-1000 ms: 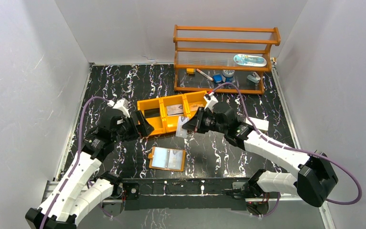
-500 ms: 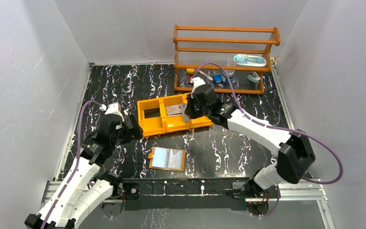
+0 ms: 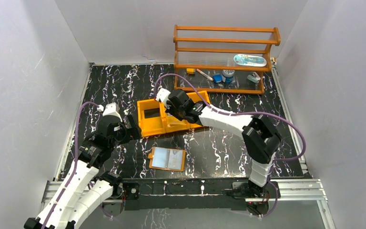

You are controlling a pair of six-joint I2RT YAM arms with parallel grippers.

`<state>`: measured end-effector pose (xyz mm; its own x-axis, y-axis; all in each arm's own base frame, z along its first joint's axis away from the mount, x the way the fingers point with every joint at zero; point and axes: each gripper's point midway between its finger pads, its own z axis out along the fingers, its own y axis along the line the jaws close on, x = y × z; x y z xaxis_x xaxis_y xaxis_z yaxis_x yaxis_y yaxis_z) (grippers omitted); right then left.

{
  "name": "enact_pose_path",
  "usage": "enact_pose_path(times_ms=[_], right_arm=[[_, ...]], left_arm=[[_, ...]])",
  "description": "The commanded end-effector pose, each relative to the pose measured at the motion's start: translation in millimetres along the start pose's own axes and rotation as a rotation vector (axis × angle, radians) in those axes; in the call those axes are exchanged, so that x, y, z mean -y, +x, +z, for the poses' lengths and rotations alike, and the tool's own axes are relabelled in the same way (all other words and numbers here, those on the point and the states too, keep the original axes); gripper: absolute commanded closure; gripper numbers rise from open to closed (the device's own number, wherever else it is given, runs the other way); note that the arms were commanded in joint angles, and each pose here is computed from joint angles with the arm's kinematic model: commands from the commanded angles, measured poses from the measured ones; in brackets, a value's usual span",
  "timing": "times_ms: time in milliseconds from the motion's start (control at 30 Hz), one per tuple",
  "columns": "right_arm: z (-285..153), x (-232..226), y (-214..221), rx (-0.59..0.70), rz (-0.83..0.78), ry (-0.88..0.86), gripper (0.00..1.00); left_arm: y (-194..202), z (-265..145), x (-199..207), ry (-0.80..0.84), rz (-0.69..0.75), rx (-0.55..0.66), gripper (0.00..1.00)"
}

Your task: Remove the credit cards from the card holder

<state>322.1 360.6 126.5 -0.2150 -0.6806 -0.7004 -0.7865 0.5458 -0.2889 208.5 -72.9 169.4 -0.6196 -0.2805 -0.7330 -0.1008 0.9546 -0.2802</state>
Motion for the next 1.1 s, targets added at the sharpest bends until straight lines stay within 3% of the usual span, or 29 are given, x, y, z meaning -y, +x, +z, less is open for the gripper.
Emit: enact_pose_path(times_ms=[0,300,733,1067], right_arm=[[2.7,28.5,-42.8,0.094,-0.185,0.087,1.0],[33.2,42.5,-47.4,0.09,-0.33,0.169,0.99],[62.7,49.8,-32.3,0.018,-0.519,0.213,0.98],[79.6,48.5,-14.9,-0.022,-0.55,0.227,0.95]], left_arm=[[-3.0,-2.0,-3.1,-0.013,0.003,0.016,0.02],[-4.0,-3.1,-3.5,-0.012,0.003,0.022,0.02],[-19.2,-20.6,-13.6,-0.023,-0.046,0.139,0.02],[-20.8,-21.7,-15.7,-0.029,-0.053,0.149,0.02]])
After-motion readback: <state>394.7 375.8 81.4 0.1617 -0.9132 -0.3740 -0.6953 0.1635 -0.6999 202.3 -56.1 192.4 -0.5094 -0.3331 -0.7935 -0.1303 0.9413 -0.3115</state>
